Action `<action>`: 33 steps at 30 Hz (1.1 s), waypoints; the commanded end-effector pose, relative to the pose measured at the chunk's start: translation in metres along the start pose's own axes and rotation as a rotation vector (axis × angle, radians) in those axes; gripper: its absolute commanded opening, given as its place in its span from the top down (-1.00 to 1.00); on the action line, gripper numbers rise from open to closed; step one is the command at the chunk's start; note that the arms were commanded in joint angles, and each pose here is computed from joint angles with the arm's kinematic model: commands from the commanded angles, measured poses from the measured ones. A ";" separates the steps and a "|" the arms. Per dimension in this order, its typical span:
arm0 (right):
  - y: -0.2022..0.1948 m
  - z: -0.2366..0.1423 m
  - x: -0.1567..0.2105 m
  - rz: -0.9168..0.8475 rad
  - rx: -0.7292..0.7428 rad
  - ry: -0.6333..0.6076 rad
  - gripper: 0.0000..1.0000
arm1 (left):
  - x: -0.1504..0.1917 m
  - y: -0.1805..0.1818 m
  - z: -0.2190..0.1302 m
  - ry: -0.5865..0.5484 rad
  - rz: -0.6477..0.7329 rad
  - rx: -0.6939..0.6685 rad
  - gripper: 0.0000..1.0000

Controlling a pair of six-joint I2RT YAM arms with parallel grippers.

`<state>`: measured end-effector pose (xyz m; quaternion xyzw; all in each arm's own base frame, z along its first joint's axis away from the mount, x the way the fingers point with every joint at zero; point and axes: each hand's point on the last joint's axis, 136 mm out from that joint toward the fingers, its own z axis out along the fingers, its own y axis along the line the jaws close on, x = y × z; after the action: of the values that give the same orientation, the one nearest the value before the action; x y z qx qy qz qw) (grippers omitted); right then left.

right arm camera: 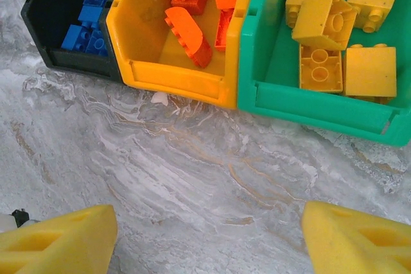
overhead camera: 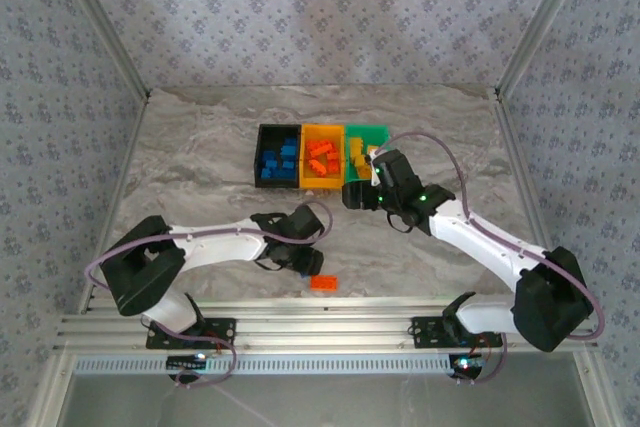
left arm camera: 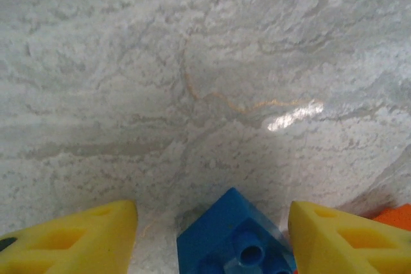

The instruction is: Sort the legos into containers by color

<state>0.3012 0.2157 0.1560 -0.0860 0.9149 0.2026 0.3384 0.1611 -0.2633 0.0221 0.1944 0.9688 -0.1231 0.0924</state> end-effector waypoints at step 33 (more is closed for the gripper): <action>-0.012 -0.004 0.010 0.070 0.003 0.007 -0.57 | -0.197 0.093 -0.144 -0.627 -0.282 -0.097 0.39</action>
<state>0.2977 0.2045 0.1524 -0.0629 0.9159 0.2084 0.3372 0.3180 -0.2094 0.1680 0.0214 0.9339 -0.1476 0.3249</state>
